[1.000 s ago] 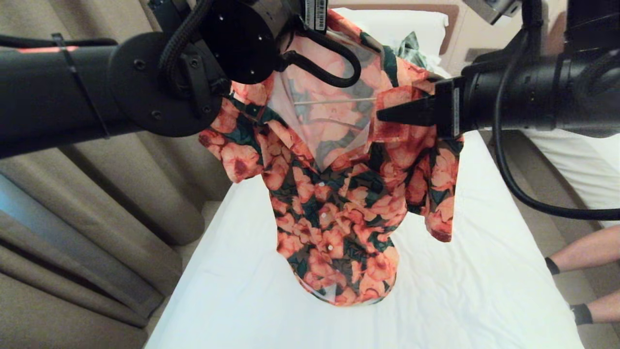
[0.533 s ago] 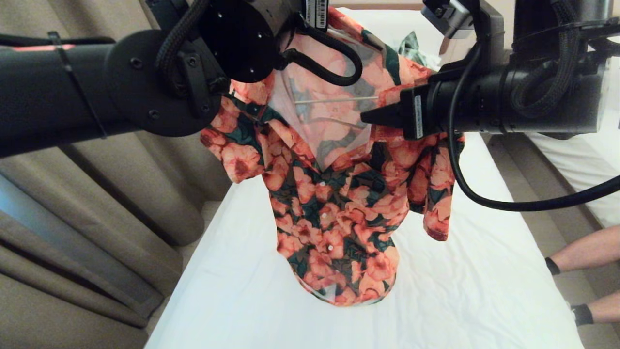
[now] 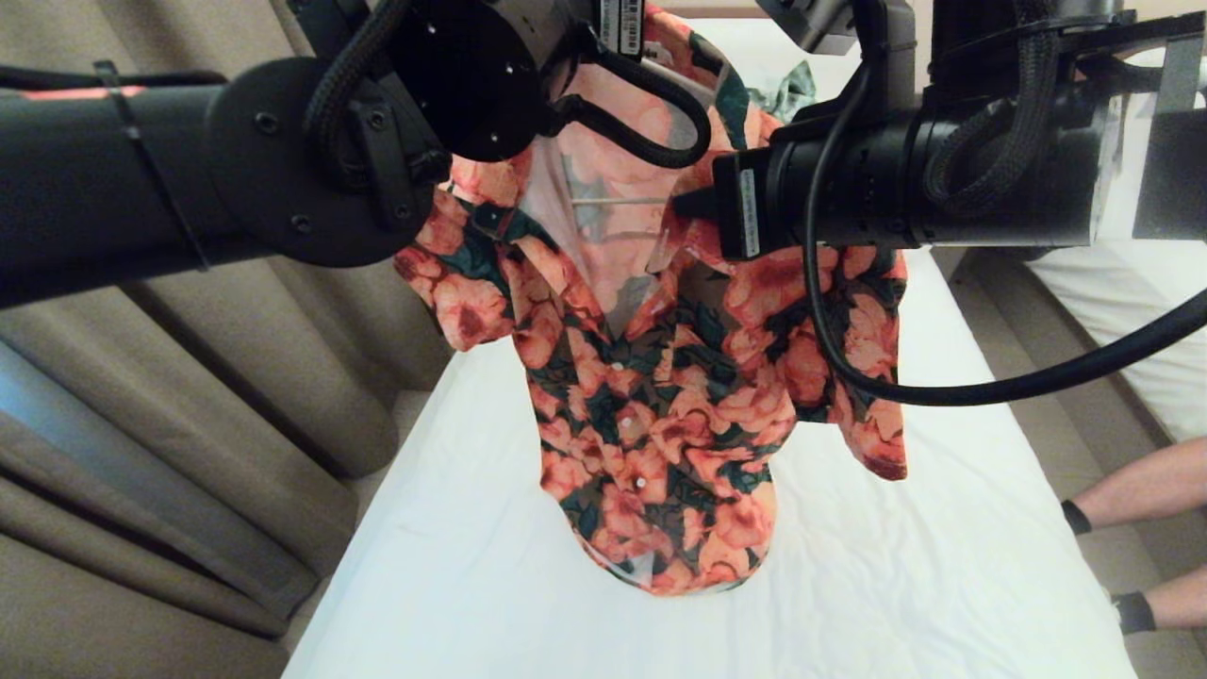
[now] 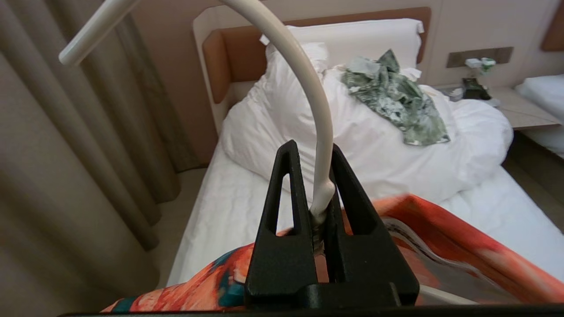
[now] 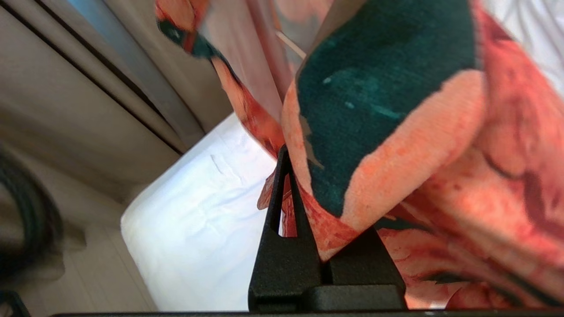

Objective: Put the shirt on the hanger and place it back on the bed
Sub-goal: Take the clothes hanger out of the clothes

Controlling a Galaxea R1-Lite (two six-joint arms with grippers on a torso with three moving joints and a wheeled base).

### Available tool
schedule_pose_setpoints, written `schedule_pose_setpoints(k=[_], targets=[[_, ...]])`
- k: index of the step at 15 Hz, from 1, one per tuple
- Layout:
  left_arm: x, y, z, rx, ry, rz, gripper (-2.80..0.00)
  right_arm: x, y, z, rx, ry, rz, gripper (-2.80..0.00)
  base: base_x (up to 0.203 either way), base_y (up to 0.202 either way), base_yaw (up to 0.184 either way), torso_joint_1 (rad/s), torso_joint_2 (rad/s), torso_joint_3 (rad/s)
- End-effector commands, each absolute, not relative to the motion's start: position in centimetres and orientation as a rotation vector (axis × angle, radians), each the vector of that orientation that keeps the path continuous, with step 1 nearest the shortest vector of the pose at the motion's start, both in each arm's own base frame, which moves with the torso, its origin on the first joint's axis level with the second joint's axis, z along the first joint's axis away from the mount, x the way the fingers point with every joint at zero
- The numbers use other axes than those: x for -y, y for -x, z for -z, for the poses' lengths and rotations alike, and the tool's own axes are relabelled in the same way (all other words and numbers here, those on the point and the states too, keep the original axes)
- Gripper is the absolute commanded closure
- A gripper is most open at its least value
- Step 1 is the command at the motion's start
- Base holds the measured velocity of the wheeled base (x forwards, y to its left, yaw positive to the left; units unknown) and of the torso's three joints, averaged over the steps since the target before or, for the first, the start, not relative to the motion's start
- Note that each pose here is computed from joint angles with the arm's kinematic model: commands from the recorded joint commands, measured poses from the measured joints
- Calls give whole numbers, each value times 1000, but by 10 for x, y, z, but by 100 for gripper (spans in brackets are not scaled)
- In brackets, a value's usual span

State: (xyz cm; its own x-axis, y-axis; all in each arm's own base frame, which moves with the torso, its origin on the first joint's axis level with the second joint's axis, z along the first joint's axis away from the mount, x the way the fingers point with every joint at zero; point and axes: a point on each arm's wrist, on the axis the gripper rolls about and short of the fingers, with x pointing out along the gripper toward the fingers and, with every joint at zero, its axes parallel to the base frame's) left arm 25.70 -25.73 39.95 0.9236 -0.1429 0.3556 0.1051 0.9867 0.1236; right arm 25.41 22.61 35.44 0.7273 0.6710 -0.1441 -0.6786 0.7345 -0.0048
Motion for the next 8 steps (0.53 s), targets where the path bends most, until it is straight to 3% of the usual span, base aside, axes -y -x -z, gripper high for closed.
schedule_pose_setpoints(k=[1, 8], targets=[[264, -252, -398, 372, -101, 148, 0, -234, -257, -352, -139, 60, -756, 0, 0, 0, 0, 0, 0, 0], [273, -244, -397, 371, -99, 180, 0, -234, -256, -356, -129, 57, -761, 0, 0, 0, 0, 0, 0, 0]])
